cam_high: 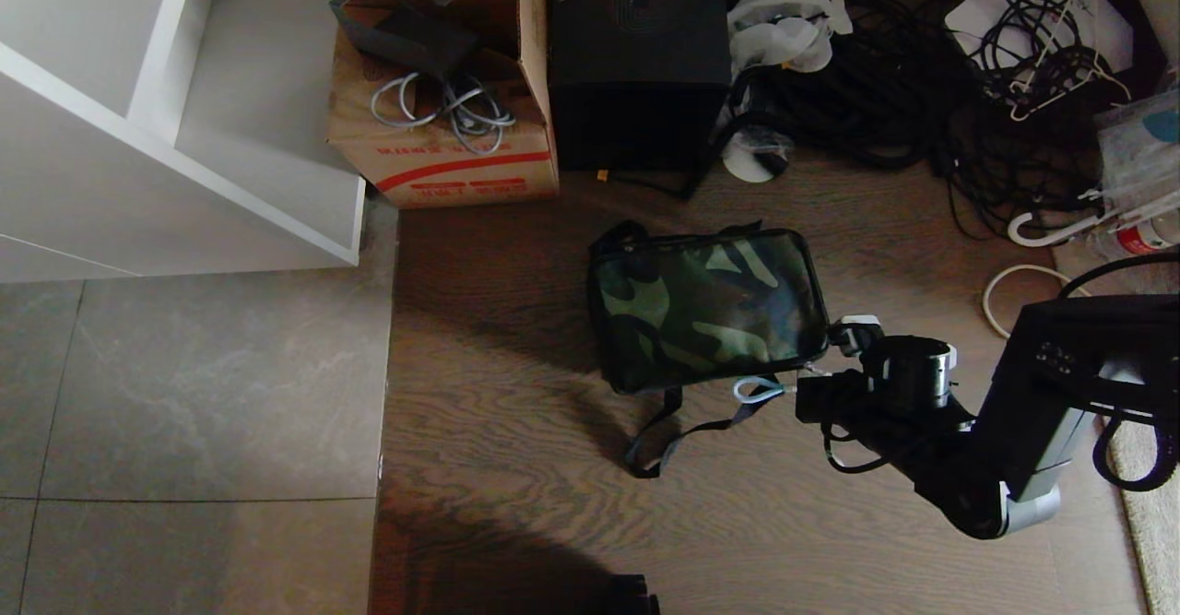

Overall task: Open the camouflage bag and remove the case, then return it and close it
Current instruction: Open the top of the storage box

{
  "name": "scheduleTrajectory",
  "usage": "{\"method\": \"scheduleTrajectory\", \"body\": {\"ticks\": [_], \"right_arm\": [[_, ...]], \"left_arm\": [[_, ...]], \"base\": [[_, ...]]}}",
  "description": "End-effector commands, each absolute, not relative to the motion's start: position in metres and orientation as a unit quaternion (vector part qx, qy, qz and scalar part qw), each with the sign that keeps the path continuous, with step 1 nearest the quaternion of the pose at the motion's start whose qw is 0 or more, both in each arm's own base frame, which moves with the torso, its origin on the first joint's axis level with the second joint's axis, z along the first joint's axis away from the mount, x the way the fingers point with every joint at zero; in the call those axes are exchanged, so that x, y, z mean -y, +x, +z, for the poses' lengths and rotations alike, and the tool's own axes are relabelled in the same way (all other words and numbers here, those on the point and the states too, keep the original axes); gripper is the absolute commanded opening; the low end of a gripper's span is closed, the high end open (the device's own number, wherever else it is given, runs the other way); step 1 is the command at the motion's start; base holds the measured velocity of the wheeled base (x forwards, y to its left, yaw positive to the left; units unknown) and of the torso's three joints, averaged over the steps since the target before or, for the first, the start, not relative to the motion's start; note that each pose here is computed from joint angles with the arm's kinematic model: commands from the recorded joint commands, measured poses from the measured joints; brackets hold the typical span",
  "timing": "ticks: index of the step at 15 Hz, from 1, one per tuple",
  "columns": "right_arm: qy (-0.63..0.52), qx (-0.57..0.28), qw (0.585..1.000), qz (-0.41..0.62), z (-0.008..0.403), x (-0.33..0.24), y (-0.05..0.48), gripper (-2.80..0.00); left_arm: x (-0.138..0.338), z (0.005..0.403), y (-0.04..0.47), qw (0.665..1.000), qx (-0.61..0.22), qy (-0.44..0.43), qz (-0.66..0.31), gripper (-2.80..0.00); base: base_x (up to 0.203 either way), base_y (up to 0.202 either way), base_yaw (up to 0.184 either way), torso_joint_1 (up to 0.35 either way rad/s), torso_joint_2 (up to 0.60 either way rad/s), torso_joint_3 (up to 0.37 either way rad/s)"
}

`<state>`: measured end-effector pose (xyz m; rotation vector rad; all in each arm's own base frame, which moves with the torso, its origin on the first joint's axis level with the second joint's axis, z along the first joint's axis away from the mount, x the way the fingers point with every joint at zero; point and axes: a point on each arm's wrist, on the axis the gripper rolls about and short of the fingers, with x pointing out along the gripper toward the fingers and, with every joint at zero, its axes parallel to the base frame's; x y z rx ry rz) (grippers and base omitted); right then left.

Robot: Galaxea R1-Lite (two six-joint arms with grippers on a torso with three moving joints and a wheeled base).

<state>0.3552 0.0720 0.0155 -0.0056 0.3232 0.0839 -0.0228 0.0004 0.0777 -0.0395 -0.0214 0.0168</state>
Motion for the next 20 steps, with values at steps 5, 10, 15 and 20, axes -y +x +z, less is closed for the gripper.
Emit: {"method": "scheduleTrajectory", "body": {"ticks": [5,10,15,20], "right_arm": [[-0.033,-0.137,0.99,0.026,0.018,-0.042,0.375,-2.8],[-0.041,-0.146,0.988,0.019,0.019,-0.026,0.383,-2.8],[-0.057,-0.143,0.988,0.029,0.02,-0.026,0.383,0.0],[-0.055,-0.164,0.984,0.048,0.021,-0.023,0.371,0.0]], "left_arm": [[0.0,0.075,-0.022,1.0,0.006,-0.02,0.009,-2.8],[0.0,0.075,-0.022,1.0,0.006,-0.02,0.009,-2.8],[0.0,0.075,-0.022,1.0,0.006,-0.02,0.009,-2.8],[0.0,0.075,-0.022,1.0,0.006,-0.02,0.009,-2.8]], "base": [[0.0,0.0,0.0,0.0,0.0,0.0],[0.0,0.0,0.0,0.0,0.0,0.0],[0.0,0.0,0.0,0.0,0.0,0.0],[0.0,0.0,0.0,0.0,0.0,0.0]]}}
